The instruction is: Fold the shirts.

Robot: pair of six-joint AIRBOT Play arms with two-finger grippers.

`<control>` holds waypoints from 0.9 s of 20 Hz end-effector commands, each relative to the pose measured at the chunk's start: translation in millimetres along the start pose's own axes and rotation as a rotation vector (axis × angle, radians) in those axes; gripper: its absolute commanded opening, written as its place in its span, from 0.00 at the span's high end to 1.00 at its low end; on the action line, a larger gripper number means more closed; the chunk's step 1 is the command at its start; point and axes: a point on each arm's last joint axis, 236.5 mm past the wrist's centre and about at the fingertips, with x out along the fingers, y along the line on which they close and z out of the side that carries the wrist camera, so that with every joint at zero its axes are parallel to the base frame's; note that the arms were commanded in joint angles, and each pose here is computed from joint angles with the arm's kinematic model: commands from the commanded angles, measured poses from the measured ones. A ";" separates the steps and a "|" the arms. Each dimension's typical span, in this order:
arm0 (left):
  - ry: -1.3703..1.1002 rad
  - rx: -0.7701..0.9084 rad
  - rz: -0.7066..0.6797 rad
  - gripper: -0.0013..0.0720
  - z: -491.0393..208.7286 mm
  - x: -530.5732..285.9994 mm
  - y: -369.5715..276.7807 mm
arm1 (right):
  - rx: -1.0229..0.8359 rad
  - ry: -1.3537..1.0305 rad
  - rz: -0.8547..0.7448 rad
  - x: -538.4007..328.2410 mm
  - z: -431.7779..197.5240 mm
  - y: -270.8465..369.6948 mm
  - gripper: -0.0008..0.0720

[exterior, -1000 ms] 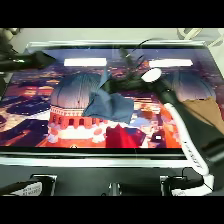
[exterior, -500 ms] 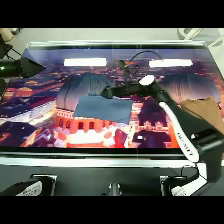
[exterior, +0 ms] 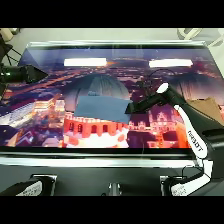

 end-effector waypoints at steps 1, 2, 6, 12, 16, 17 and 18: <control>0.001 -0.007 0.001 0.95 -0.7 0.7 1.0 | 0.074 -0.069 0.002 29.5 12.4 1.0 0.07; 0.001 -0.007 0.001 0.95 -0.7 0.7 1.0 | 0.099 -0.077 -0.003 34.8 14.6 1.7 0.09; 0.001 -0.007 0.001 0.95 -0.7 0.7 1.0 | 0.103 -0.149 0.042 26.7 35.0 16.8 0.96; 0.000 -0.006 0.002 0.95 -0.4 0.9 1.4 | -0.150 -0.461 0.233 -166.8 106.2 59.8 0.96; 0.000 -0.003 0.003 0.95 -0.4 0.9 1.4 | -0.096 -0.604 0.132 -301.3 82.0 8.0 0.96; 0.000 -0.003 0.002 0.95 -0.4 0.9 1.4 | -0.075 -0.641 0.099 -330.6 70.5 -6.6 0.96; 0.000 -0.003 0.002 0.95 -0.4 0.9 1.4 | -0.046 -0.675 0.069 -355.8 58.9 -19.6 0.96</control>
